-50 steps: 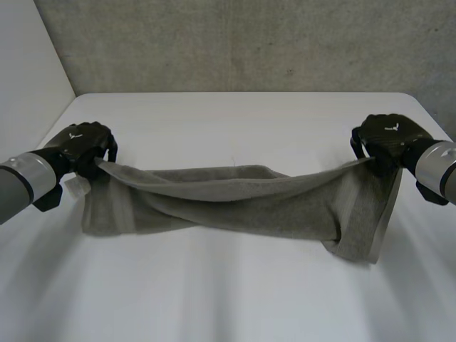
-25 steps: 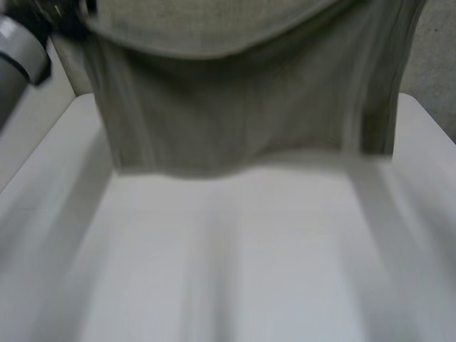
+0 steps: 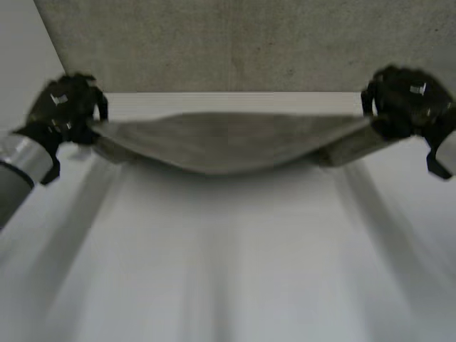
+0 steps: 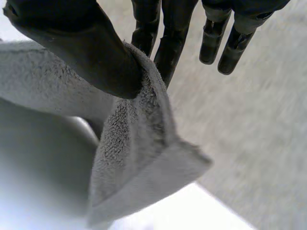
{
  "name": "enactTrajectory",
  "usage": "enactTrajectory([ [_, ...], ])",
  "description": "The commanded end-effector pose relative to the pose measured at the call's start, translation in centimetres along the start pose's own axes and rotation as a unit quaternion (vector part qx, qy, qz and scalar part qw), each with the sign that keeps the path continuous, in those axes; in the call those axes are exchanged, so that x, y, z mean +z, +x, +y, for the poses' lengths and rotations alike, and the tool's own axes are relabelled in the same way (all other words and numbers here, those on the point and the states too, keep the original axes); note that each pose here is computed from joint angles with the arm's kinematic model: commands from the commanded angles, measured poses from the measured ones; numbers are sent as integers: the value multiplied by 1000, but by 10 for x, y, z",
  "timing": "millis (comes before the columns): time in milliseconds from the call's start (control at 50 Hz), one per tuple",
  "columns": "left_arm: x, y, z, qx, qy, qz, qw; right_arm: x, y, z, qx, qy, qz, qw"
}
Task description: Fold the towel.
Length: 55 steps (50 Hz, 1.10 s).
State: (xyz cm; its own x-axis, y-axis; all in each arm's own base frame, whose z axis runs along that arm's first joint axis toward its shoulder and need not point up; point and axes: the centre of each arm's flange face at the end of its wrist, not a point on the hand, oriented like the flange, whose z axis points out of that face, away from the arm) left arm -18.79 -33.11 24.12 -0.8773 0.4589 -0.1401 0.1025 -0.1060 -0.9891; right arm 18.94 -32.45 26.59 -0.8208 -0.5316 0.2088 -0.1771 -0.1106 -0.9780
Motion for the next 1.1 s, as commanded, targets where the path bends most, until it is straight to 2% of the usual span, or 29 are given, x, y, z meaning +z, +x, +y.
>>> enactTrajectory([
  [20, -28, 17, 21, -2, -50, 16, 999, -20, -12, 30, 8, -50, -20, 999],
  [120, -48, 11, 4, 1, -46, -2, 999, -37, -13, 7, -8, -29, -12, 999],
  [160, -54, 8, -5, 4, -39, -5, 999, -53, -2, -20, -20, -13, 10, 1000],
  [280, -79, 1, -36, 7, -24, -5, 1000, -77, 0, -58, -19, -9, 7, 1000],
  [380, -87, -3, -43, 5, -24, -4, 1000, -83, -4, -63, -10, -22, -6, 1000],
  [580, -72, -9, -22, -13, -56, 5, 998, -72, 3, -54, 3, -41, -4, 999],
  [740, -37, -16, 2, -37, -85, 26, 995, -35, 7, -23, 24, -86, -10, 996],
  [880, -3, -12, 26, -39, -116, 13, 992, 7, -16, 14, -36, -143, -13, 989],
  [1100, 40, -19, 64, -41, -146, -5, 988, 46, -18, 57, -50, -156, -10, 986],
])
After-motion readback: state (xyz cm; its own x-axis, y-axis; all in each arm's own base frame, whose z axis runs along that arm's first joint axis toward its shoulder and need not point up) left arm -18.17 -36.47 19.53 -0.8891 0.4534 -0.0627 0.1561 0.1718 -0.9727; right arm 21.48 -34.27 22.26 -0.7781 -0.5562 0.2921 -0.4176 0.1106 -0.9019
